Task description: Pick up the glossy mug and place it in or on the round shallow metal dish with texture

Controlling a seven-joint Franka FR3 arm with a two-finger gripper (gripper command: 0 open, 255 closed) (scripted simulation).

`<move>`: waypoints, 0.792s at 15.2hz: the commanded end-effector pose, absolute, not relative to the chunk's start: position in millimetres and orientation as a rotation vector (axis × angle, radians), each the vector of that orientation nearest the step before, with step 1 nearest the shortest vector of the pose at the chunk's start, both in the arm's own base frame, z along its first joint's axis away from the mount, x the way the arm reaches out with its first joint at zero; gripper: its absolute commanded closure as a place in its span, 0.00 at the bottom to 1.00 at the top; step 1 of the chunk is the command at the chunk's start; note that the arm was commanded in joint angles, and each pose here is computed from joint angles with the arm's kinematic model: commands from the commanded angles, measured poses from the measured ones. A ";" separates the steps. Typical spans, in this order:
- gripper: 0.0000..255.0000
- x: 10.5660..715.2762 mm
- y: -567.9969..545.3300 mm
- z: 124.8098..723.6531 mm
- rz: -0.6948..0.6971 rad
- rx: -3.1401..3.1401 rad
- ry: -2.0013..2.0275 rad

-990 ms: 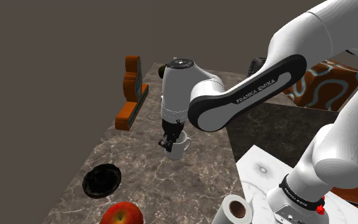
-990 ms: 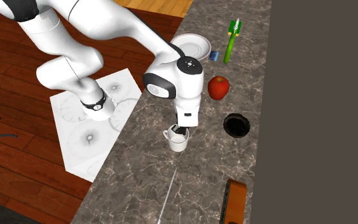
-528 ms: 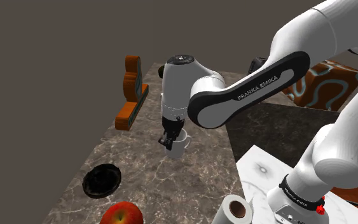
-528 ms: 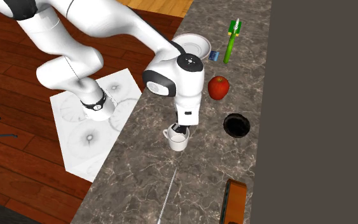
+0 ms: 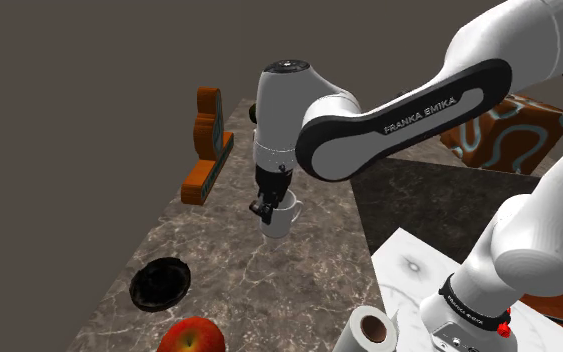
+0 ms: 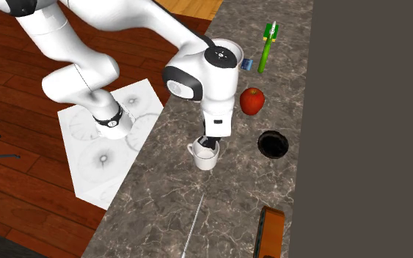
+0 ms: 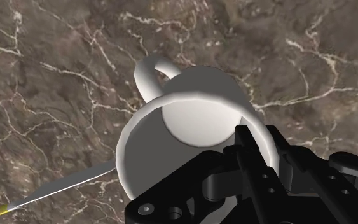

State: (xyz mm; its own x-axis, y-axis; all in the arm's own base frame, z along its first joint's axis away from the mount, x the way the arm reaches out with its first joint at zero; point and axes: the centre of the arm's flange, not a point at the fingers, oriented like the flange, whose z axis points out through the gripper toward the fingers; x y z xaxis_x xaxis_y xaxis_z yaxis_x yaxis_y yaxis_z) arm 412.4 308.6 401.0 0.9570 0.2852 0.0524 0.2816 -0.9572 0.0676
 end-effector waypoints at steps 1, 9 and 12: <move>1.00 411.2 307.7 413.0 0.095 3.049 0.442; 1.00 411.2 307.7 455.3 0.095 3.049 0.442; 1.00 411.2 307.7 471.1 0.095 3.049 0.442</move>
